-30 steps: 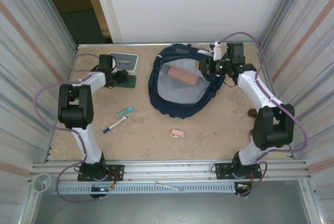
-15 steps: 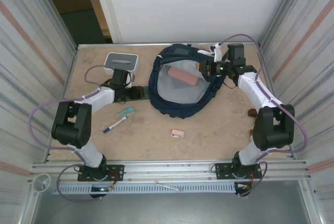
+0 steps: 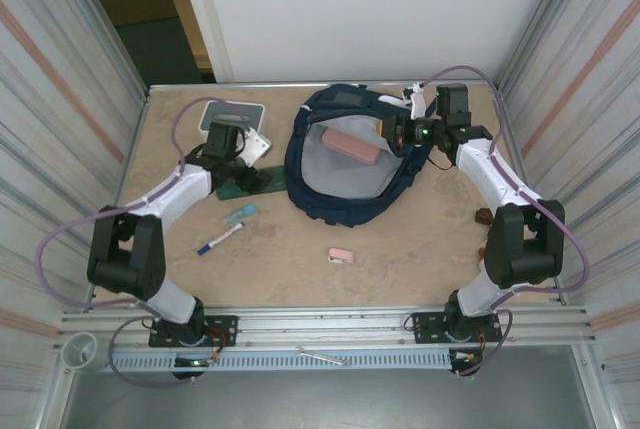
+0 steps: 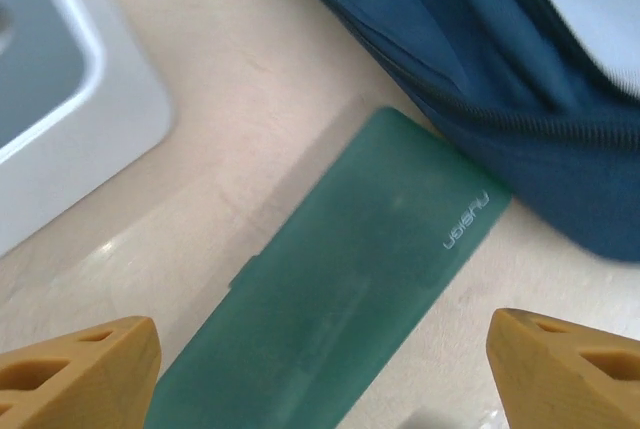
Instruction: Pack the student bag
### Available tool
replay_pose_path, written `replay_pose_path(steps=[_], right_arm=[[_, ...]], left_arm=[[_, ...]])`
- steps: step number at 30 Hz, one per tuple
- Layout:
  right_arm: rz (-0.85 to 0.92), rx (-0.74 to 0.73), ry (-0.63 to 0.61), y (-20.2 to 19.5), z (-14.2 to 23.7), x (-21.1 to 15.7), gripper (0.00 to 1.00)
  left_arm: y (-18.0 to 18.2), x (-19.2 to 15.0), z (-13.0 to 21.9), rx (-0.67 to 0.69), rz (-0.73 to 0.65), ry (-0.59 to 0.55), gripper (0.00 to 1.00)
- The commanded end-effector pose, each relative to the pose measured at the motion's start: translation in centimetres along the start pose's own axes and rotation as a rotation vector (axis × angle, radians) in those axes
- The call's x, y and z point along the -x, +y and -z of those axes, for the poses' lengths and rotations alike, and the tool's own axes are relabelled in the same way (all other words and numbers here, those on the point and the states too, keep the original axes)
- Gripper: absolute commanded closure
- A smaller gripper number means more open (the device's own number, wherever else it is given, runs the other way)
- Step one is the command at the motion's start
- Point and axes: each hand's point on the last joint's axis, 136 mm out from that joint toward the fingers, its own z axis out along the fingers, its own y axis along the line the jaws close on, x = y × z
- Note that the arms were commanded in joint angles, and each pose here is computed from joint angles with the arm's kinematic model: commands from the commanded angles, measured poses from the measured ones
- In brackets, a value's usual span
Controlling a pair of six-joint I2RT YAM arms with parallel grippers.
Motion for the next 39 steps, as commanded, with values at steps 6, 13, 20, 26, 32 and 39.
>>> replay_pose_path(steps=[6, 13, 20, 26, 32, 39], right_arm=[[-0.056, 0.015, 0.016, 0.1, 0.4, -0.8, 1.0], [-0.056, 0.006, 0.02, -0.1, 0.5, -1.0, 1.0], [-0.058, 0.007, 0.019, 0.0, 0.7, -0.9, 1.0], [-0.062, 0.008, 0.022, -0.1, 0.6, -0.9, 1.0], [-0.065, 0.008, 0.025, -0.2, 0.5, -1.1, 1.0], [-0.073, 0.01, 0.026, -0.1, 0.4, -1.1, 1.0]], left_arm=[[-1.7, -0.4, -3.6, -0.268, -0.358, 0.079, 0.14], [-3.3, 0.6, -4.0, -0.413, -0.36, 0.047, 0.13], [-2.8, -0.2, -5.5, -0.429, -0.37, 0.112, 0.14], [-2.8, -1.8, -6.9, -0.435, -0.378, 0.172, 0.14], [-2.4, -3.0, -7.5, -0.413, -0.394, 0.22, 0.23], [-0.2, -0.7, -5.9, -0.248, -0.514, 0.185, 0.43]])
